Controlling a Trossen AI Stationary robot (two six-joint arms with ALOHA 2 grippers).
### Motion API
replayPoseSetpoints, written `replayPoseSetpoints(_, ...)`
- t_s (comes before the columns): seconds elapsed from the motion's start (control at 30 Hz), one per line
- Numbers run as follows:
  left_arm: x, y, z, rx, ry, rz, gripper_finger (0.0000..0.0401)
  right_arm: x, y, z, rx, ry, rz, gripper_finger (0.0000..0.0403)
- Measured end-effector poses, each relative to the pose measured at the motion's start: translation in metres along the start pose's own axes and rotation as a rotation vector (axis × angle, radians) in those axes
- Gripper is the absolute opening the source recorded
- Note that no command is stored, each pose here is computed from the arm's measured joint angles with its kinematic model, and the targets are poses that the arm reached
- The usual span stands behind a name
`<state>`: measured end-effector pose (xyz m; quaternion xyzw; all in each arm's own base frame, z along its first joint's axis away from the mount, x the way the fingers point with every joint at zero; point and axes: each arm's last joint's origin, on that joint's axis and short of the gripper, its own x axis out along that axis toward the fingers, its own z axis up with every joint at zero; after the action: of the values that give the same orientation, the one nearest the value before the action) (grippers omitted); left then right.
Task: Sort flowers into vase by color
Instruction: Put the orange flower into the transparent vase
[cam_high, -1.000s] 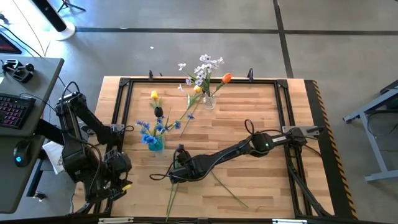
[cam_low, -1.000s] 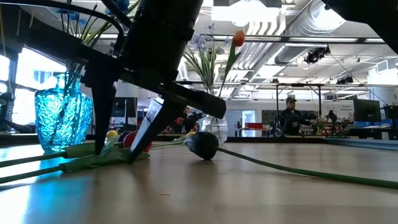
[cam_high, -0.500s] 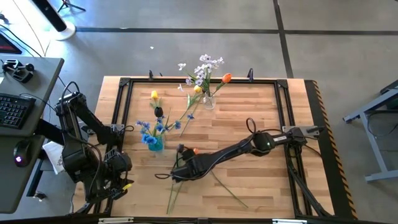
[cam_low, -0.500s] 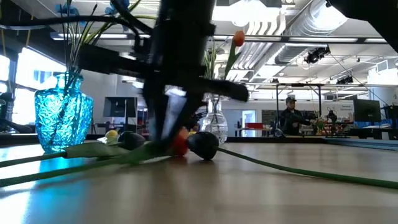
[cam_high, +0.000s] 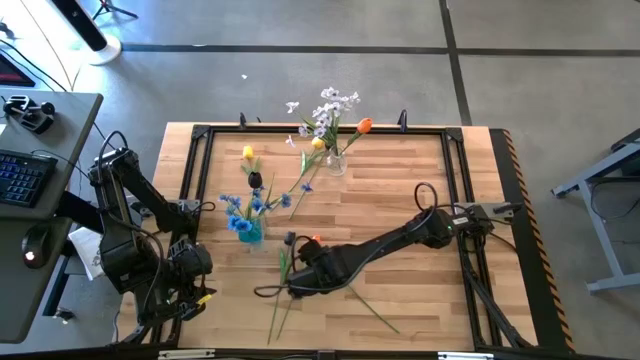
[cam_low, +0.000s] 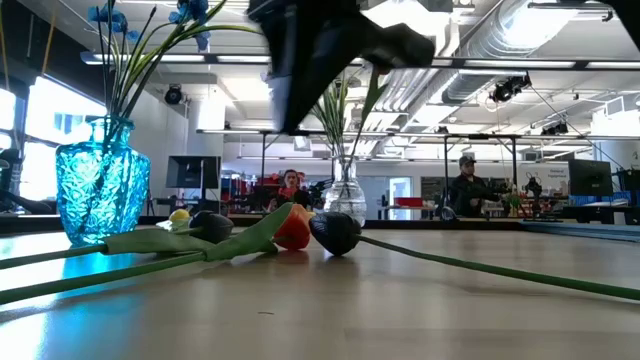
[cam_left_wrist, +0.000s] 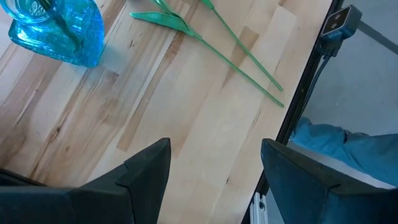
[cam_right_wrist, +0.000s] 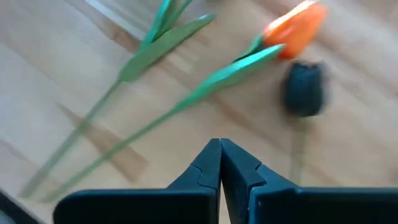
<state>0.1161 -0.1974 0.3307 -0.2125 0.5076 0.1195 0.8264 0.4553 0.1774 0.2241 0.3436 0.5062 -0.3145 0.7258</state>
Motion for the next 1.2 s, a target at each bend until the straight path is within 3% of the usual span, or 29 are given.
replayPoseSetpoints(0.17, 0.000, 0.000, 0.000, 0.000, -0.001, 0.000, 0.0237, 0.015, 0.005, 0.013, 0.091, 0.046, 0.067, 0.0074)
replayPoseSetpoints(0.4, 0.000, 0.000, 0.000, 0.000, 0.002, 0.000, 0.0237, 0.053, 0.002, 0.023, 0.222, 0.135, 0.019, 0.0210)
replayPoseSetpoints(0.53, 0.000, 0.000, 0.000, -0.001, 0.002, 0.000, 0.0237, 0.075, 0.000, 0.029, 0.242, 0.160, 0.004, 0.0240)
replayPoseSetpoints(0.67, 0.000, 0.000, 0.000, -0.009, 0.002, 0.000, 0.0237, 0.080, -0.005, 0.038, 0.252, 0.161, -0.011, 0.0235)
replayPoseSetpoints(0.93, 0.000, 0.000, 0.000, -0.010, 0.003, 0.000, 0.0237, 0.089, -0.013, 0.052, 0.257, 0.168, -0.045, 0.0183)
replayPoseSetpoints(1.2, 0.000, 0.000, 0.000, -0.010, 0.005, -0.001, 0.0237, 0.101, -0.014, 0.049, 0.181, 0.206, -0.052, 0.0085)
